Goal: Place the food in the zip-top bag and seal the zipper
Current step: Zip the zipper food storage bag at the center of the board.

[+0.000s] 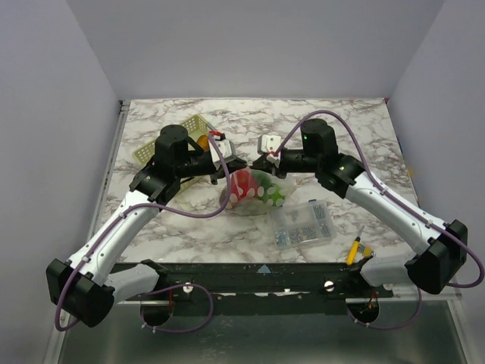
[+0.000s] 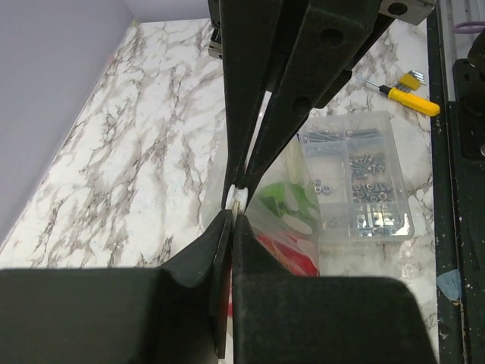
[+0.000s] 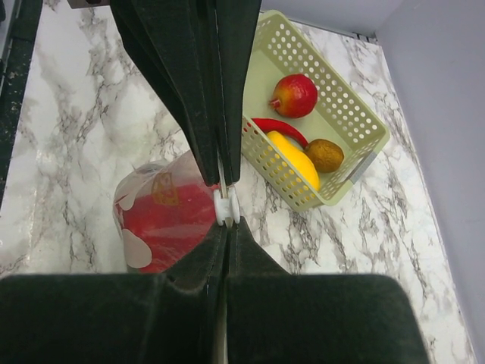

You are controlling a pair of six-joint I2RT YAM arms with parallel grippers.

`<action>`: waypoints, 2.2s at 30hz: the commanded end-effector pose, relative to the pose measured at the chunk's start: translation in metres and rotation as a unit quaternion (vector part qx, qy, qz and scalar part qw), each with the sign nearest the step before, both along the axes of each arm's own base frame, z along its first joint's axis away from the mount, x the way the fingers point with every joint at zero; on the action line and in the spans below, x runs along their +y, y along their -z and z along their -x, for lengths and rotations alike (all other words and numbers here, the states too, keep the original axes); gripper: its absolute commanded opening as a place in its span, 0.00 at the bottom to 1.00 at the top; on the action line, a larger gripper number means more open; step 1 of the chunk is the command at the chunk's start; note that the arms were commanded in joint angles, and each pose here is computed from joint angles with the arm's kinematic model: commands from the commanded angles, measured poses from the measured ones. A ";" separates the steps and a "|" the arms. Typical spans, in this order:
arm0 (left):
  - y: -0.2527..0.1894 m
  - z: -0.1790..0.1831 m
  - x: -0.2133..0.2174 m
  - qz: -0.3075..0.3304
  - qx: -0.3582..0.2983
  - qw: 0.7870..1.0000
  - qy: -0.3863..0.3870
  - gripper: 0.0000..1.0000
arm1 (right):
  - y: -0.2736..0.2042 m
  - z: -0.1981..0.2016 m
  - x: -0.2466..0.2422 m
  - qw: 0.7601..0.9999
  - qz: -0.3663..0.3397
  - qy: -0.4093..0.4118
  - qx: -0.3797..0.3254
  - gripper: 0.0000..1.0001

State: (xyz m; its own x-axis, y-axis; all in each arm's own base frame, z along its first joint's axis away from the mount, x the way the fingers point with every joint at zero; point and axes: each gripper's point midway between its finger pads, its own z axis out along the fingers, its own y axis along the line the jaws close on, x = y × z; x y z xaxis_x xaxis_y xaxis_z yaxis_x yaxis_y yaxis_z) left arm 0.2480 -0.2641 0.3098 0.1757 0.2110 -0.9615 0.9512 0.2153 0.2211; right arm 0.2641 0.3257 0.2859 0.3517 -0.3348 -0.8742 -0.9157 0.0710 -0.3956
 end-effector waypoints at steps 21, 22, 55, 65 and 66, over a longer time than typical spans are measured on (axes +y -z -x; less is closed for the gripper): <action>-0.013 0.007 0.001 0.021 -0.014 1.000 0.007 0.00 | -0.027 0.002 0.012 1.000 -0.018 -0.020 0.012 0.29; -0.013 0.006 0.001 0.022 -0.014 1.000 0.004 0.00 | -0.026 0.002 0.013 1.000 -0.017 -0.021 0.014 0.23; -0.019 -0.034 0.059 0.034 -0.106 0.971 -0.211 0.00 | 0.067 -0.087 -0.112 0.982 0.047 0.181 0.033 0.00; -0.017 -0.039 0.062 0.031 -0.109 0.968 -0.224 0.00 | 0.085 -0.099 -0.145 0.971 0.071 0.224 0.031 0.00; -0.017 -0.040 0.063 0.031 -0.109 0.967 -0.227 0.00 | 0.085 -0.101 -0.147 0.970 0.073 0.229 0.030 0.00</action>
State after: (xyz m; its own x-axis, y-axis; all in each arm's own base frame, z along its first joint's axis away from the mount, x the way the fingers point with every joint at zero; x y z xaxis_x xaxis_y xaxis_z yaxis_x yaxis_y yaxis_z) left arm 0.2795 -0.2116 0.3023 0.2060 0.2684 -0.9410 0.7590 0.5632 0.3268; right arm 0.3528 0.2009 0.2120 0.1198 -0.5085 -0.8527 -0.8589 0.3777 -0.3459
